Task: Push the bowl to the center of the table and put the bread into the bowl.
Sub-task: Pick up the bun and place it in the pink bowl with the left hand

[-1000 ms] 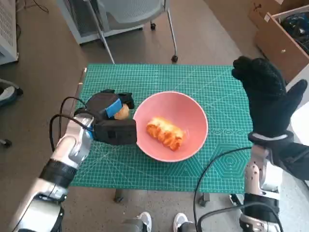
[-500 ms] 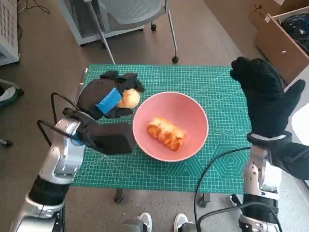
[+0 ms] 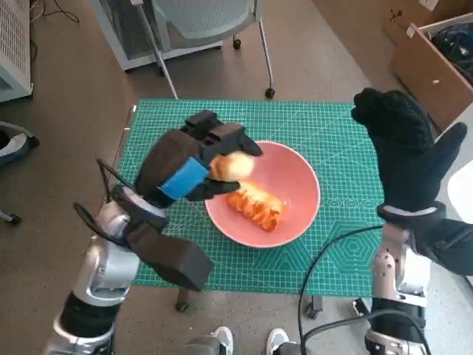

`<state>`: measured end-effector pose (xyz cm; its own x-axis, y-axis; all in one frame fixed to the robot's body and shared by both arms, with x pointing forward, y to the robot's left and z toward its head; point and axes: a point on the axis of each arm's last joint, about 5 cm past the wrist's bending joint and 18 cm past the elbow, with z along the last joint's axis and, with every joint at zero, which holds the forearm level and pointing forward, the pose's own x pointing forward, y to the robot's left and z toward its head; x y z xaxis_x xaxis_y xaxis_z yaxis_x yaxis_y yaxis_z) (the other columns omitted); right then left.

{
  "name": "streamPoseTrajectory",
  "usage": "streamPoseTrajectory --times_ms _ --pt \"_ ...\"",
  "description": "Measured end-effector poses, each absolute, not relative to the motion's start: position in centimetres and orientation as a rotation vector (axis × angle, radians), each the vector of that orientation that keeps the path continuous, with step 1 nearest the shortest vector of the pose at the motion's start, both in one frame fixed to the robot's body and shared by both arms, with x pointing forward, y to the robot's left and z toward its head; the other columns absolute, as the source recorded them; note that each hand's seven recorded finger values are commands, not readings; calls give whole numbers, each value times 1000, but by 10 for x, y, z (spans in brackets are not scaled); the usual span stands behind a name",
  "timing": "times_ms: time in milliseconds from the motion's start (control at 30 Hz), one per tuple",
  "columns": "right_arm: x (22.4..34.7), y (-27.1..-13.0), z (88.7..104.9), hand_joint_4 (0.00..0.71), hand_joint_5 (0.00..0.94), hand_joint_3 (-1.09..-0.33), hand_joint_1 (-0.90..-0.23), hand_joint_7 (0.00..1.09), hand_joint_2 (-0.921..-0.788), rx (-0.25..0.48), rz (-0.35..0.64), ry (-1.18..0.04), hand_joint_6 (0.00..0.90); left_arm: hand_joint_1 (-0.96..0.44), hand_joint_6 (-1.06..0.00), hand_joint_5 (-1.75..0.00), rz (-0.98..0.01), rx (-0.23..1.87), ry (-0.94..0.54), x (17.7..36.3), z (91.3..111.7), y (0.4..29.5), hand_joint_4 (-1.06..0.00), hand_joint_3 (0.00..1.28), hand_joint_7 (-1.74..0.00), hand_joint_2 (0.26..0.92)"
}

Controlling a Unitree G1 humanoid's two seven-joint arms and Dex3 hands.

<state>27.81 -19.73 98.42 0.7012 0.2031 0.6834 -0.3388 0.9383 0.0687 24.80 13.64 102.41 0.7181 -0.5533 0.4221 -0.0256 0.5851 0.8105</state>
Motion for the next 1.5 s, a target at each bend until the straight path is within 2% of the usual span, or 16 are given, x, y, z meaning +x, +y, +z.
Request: streamPoseTrajectory --times_ms 167,400,467,533,567,633,667,700,767,933,1067,1500 --pt "278 -197 984 319 1 -616 -452 595 -921 195 303 -736 90 1 -681 -1146 -402 871 -722 253 1012 131 -690 42 -1128 920" --pt "278 -198 984 318 0 -617 -455 594 -921 193 301 -736 91 1 -649 -1190 -426 865 -663 258 1004 129 -646 74 -1164 920" --pt "277 -199 983 318 0 -617 -455 593 -921 193 299 -734 91 1 -618 -1235 -432 863 -651 258 1003 128 -611 103 -1186 921" --pt "277 -199 982 319 1 -617 -455 593 -921 193 298 -732 91 0 -549 -1341 -442 862 -632 259 1004 127 -486 188 -1275 921" --pt "277 -199 982 320 1 -617 -455 593 -921 193 298 -732 91 -18 -494 -1223 -446 862 -623 259 1004 126 -426 182 -1181 893" --pt "277 -199 983 322 2 -617 -454 593 -921 193 298 -734 92 -98 -381 -696 -457 864 -604 259 1003 125 -313 116 -782 843" --pt "276 -199 983 323 3 -617 -454 592 -921 192 298 -736 92 -119 -360 -579 -466 867 -594 260 1003 125 -298 98 -706 839" --pt "276 -199 983 324 3 -617 -453 592 -921 192 299 -737 92 -176 -301 -390 -474 870 -586 260 1002 125 -238 68 -580 827" --pt "276 -199 983 326 4 -617 -451 592 -921 191 298 -738 93 -261 -224 -177 -490 875 -570 260 1002 125 -157 34 -437 813" --pt "275 -200 983 327 4 -617 -449 591 -921 190 297 -741 96 -449 -125 -30 -531 875 -537 260 1001 125 -35 17 -321 814" --pt "274 -200 983 327 4 -618 -447 590 -921 189 293 -743 98 -559 -82 -6 -552 883 -529 260 1001 125 -7 17 -291 825" --pt "272 -202 981 324 2 -623 -439 588 -921 191 283 -736 101 -656 -45 1 -595 876 -583 261 1001 132 1 17 -290 854"
